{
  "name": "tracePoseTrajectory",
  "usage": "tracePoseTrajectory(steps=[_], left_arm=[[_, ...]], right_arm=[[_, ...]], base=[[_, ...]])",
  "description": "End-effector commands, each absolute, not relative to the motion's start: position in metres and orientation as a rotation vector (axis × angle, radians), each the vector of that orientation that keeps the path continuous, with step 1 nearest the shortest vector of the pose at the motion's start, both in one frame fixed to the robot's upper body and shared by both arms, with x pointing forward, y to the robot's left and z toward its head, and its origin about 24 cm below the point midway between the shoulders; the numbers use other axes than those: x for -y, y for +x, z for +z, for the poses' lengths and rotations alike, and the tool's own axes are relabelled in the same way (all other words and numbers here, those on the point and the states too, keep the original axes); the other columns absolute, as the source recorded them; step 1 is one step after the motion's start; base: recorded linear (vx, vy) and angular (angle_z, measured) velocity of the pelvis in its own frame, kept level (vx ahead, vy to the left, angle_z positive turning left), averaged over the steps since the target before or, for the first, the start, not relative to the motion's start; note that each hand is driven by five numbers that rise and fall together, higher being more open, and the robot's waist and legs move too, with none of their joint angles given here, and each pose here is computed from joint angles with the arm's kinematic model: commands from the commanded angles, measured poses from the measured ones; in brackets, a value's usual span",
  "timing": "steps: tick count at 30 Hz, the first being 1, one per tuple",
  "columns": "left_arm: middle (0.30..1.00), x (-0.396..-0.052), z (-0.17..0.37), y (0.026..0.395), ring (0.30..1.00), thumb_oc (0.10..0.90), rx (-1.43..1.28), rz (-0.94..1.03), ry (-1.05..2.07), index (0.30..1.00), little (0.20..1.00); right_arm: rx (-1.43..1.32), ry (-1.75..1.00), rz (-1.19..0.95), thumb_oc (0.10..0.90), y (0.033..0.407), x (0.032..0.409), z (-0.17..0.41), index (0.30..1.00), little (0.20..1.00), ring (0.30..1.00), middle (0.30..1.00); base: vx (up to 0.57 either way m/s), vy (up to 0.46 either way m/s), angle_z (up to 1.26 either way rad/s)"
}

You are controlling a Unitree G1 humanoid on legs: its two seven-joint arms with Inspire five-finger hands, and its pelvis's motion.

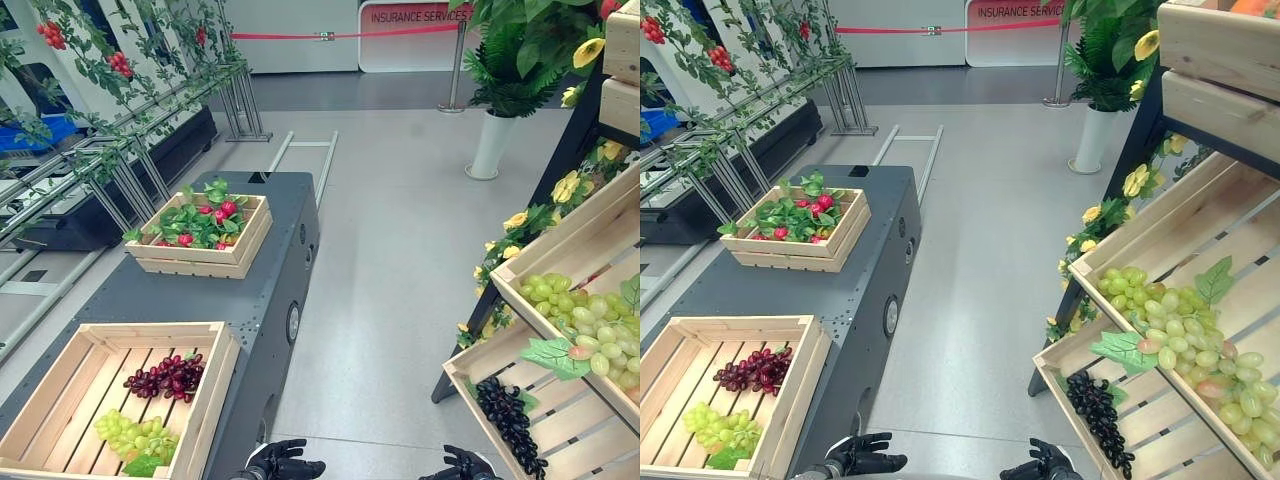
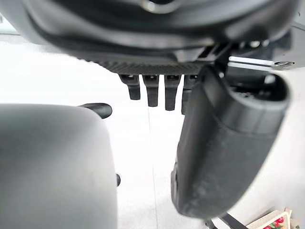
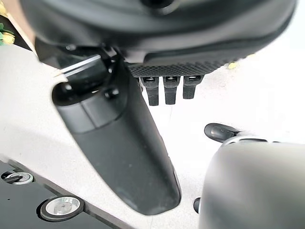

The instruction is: Pick up the fruits from the basket on one side to the basket on the other side

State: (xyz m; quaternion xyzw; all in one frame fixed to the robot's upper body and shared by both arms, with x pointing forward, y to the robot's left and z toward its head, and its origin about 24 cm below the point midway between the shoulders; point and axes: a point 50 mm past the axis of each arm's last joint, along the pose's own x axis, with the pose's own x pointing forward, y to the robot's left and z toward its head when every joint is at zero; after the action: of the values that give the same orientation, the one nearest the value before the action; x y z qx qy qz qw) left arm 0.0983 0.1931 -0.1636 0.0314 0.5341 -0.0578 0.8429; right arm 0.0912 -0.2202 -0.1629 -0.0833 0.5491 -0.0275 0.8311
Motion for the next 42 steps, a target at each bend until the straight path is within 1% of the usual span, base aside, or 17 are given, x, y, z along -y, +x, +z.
tracePoseTrajectory(steps=[1, 6, 13, 21, 23, 27, 29, 35, 42], left_arm=[[0.9, -0.193, -0.155, 0.129, 0.9, 0.8, -1.038, -0.121, 0.077, 0.9, 0.9], [0.9, -0.192, -0.153, 0.137, 0.9, 0.8, -1.023, -0.135, 0.101, 0.9, 0.9], [0.9, -0.192, -0.154, 0.136, 0.9, 0.8, -1.041, -0.136, 0.111, 0.9, 0.9], [0.9, -0.195, -0.147, 0.15, 0.9, 0.8, -0.988, -0.105, 0.112, 0.9, 0.9], [0.9, -0.196, -0.143, 0.159, 0.9, 0.8, -0.957, -0.109, 0.123, 0.9, 0.9], [0.9, -0.197, -0.144, 0.157, 0.9, 0.8, -0.979, -0.119, 0.164, 0.9, 0.9], [0.9, -0.197, -0.145, 0.156, 0.9, 0.8, -0.971, -0.086, 0.155, 0.9, 0.9], [0.9, -0.189, -0.144, 0.164, 0.9, 0.8, -0.981, -0.113, 0.187, 0.9, 0.9], [0.9, -0.189, -0.148, 0.156, 0.9, 0.8, -0.989, -0.063, 0.192, 0.9, 0.9]], right_arm=[[-1.045, -0.176, -0.03, 0.8, 0.125, 0.212, -0.155, 0.9, 0.9, 0.9, 0.9], [-1.042, -0.171, -0.021, 0.8, 0.132, 0.209, -0.153, 0.9, 0.9, 0.9, 0.9], [-1.046, -0.143, -0.036, 0.8, 0.131, 0.207, -0.154, 0.9, 0.9, 0.9, 0.9], [-1.023, -0.165, 0.018, 0.8, 0.139, 0.205, -0.151, 0.9, 0.9, 0.9, 0.9], [-1.038, -0.197, 0.083, 0.8, 0.137, 0.203, -0.152, 0.9, 0.9, 0.9, 0.9], [-1.055, -0.201, 0.071, 0.8, 0.134, 0.205, -0.153, 0.9, 0.9, 0.9, 0.9], [-1.06, -0.21, 0.075, 0.8, 0.133, 0.206, -0.153, 0.9, 0.9, 0.9, 0.9], [-1.058, -0.163, -0.006, 0.8, 0.13, 0.209, -0.154, 0.9, 0.9, 0.9, 0.9], [-1.051, -0.163, -0.017, 0.8, 0.127, 0.204, -0.155, 0.9, 0.9, 0.9, 0.9]], base=[[-0.08, -0.088, -0.01], [-0.06, -0.081, 0.03], [-0.02, -0.057, 0.08], [-0.02, -0.111, 0.06], [-0.02, -0.202, 0.47], [-0.02, -0.049, 0.55], [-0.03, 0.039, 0.43], [0.02, 0.14, 0.78], [0.14, 0.254, 0.82]])
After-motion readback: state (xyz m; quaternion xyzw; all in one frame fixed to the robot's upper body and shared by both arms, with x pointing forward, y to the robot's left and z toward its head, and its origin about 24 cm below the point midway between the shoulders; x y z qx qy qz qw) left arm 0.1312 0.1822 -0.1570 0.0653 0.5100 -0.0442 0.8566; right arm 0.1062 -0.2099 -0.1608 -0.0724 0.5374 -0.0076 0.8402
